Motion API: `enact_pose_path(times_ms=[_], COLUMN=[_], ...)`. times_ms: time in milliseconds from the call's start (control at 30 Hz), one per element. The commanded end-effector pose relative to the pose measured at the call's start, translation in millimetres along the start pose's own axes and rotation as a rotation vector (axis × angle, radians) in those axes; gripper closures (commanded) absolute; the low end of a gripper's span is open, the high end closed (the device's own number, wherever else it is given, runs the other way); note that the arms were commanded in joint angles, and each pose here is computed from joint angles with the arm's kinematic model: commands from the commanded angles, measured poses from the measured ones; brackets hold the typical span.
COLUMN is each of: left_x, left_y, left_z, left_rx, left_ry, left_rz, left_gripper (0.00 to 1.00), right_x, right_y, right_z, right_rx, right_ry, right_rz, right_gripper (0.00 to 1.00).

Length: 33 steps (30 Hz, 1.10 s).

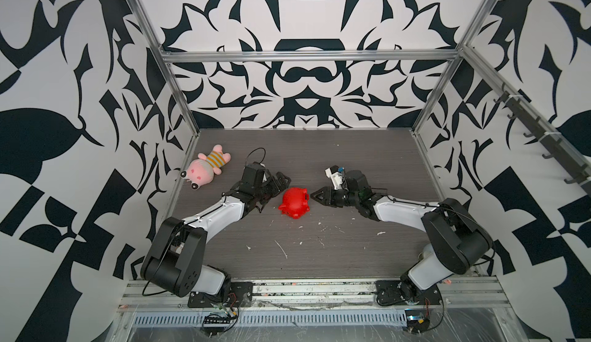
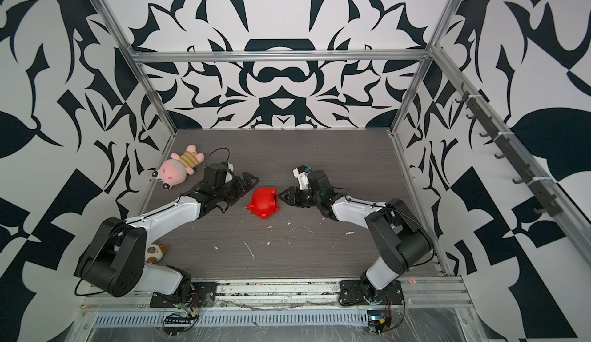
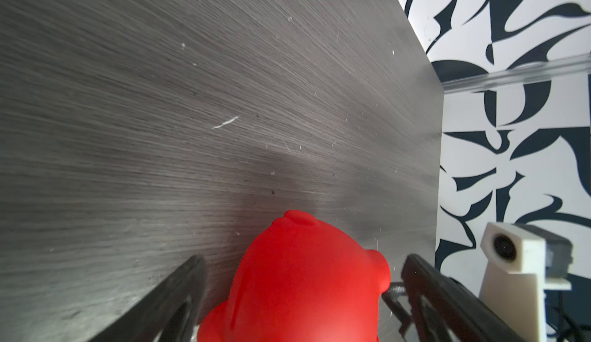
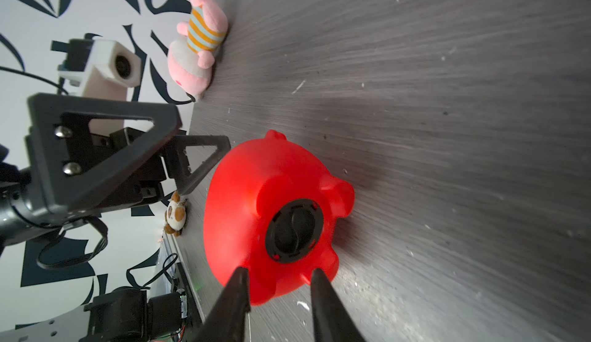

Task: Open piggy banks
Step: Adjust the piggy bank at the center of the board.

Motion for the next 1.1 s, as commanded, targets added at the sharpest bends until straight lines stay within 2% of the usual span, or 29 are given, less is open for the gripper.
enact_pose_path(times_ms=[0, 200, 433, 667, 867, 1067], left_x=[-10.4, -31.0, -46.2, -64.2, -67.9, -65.2], left_y=[3.9, -1.5, -6.7, -9.4, -3.8, -5.8], left_z=[6.4, 13.5, 11.2, 10.6, 12.3, 12.8], left_rx=[-0.003, 0.036, 0.043, 0.082, 0.099, 0.098], left_ry=[0.064, 0.132, 0.151, 0.188, 0.190, 0.186], left_rz=[-0.016, 0.011, 0.005, 0.015, -0.001, 0.004], left_gripper=[0.01, 0.00, 0.00, 0.00, 0.00, 0.01], right_x=[-4.4, -16.3, -32.0, -31.1, -29.5, -40.3], right_y=[12.1, 5.4, 10.3, 8.5, 6.1, 16.7], right_z=[-8.5, 0.7, 6.4, 5.7, 1.3, 0.9], right_rx=[0.039, 0.029, 0.096, 0.116, 0.081, 0.074], right_ry=[-0.059, -0.058, -0.047, -0.081, -0.158, -0.178], right_rz=[-0.075, -0.105, -0.138, -0.135, -0.127, -0.165], right_gripper=[0.68, 0.70, 0.69, 0.69, 0.72, 0.74])
Point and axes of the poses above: each gripper's point midway between its finger pads, its own x axis back along the fingers, its own y axis along the line the jaws close on, z = x × y, the point moved 3 cm from there along x, back along the fingers, and after that the axes turned 10 degrees about x, right-handed, at the moved point
